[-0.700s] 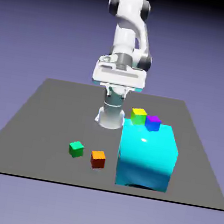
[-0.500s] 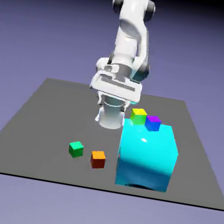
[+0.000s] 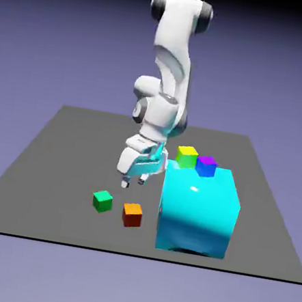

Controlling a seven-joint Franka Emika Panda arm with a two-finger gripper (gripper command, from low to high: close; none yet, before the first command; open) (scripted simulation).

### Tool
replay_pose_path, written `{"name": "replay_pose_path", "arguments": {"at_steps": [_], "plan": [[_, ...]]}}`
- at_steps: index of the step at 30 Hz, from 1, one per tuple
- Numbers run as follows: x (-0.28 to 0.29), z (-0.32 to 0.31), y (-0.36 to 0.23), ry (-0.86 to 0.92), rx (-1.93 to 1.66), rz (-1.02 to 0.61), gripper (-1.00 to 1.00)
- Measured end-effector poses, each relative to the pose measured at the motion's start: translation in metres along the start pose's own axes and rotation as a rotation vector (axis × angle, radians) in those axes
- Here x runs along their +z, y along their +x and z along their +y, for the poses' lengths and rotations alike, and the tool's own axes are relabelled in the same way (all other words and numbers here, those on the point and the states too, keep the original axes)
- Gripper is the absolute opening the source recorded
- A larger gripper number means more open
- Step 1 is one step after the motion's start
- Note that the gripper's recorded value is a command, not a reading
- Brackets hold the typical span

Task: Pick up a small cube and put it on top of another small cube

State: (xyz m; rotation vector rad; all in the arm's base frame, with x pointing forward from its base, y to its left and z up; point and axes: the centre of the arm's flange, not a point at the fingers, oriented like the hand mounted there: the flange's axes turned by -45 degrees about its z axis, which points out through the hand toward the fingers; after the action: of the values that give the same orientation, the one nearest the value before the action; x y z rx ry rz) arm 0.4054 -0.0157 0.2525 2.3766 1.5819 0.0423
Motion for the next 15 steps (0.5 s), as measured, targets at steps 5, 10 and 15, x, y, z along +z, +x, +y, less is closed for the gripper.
{"name": "replay_pose_path", "arguments": {"at_steps": [5, 10, 15], "plan": [[0.028, -0.014, 0.001, 0.090, -0.254, -0.001, 0.00], [0.044, -0.025, 0.005, 0.146, -0.502, 0.041, 0.00], [0.048, -0.028, 0.007, 0.155, -0.681, 0.089, 0.00]]}}
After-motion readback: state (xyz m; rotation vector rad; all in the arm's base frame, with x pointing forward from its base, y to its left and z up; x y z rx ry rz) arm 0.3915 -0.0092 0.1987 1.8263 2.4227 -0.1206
